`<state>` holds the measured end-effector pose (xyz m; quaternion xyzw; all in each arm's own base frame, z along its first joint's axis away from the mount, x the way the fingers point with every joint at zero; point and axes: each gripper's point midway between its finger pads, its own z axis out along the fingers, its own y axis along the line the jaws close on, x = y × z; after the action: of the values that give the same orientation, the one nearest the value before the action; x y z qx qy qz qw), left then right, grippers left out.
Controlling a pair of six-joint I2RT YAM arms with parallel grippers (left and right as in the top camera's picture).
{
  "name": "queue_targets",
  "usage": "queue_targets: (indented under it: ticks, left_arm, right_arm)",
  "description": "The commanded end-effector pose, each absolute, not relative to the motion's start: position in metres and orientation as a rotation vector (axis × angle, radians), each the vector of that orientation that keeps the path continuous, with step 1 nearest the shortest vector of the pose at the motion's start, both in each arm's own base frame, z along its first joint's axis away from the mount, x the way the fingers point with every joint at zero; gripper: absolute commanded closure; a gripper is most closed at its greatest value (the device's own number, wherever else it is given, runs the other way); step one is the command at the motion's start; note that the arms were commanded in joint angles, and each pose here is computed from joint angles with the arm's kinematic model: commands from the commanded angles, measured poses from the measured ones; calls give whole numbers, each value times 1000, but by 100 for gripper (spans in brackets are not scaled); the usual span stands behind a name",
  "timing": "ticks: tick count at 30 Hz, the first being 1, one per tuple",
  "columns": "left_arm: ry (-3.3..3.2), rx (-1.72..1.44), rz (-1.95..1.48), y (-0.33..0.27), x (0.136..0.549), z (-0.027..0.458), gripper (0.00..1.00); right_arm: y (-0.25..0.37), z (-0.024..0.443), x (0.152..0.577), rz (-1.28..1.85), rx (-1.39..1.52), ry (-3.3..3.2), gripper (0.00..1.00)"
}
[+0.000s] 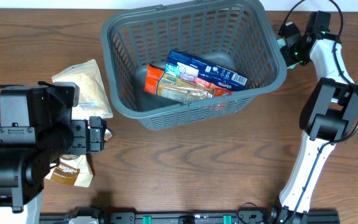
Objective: Pack container
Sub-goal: 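Carry the wipes pack into the basket and release it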
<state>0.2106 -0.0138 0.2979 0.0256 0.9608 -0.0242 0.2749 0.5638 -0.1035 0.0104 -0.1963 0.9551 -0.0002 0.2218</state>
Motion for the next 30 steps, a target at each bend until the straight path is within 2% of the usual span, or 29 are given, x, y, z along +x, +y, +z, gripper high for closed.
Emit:
queue_targets:
  ticks: [1, 8, 15, 21, 25, 30]
  left_arm:
    - [2561, 59, -59, -13, 207, 303, 2]
    - [2545, 60, -58, -13, 204, 306, 1]
    - [2543, 59, -54, -12, 203, 307, 1]
    - [2540, 17, 86, 7, 195, 308, 1]
    - [2479, 3, 111, 11, 187, 319, 1]
    - [2374, -19, 139, 17, 166, 335, 1]
  right_arm:
    - [-100, 51, 572, -29, -516, 2575, 99]
    - [-100, 162, 576, -121, -475, 2386, 98]
    - [-94, 287, 554, -165, -351, 2176, 99]
    - [-34, 378, 527, 51, -404, 1953, 99]
    - [15, 401, 511, 237, -477, 1880, 99]
    - [88, 390, 496, 377, -611, 1903, 99]
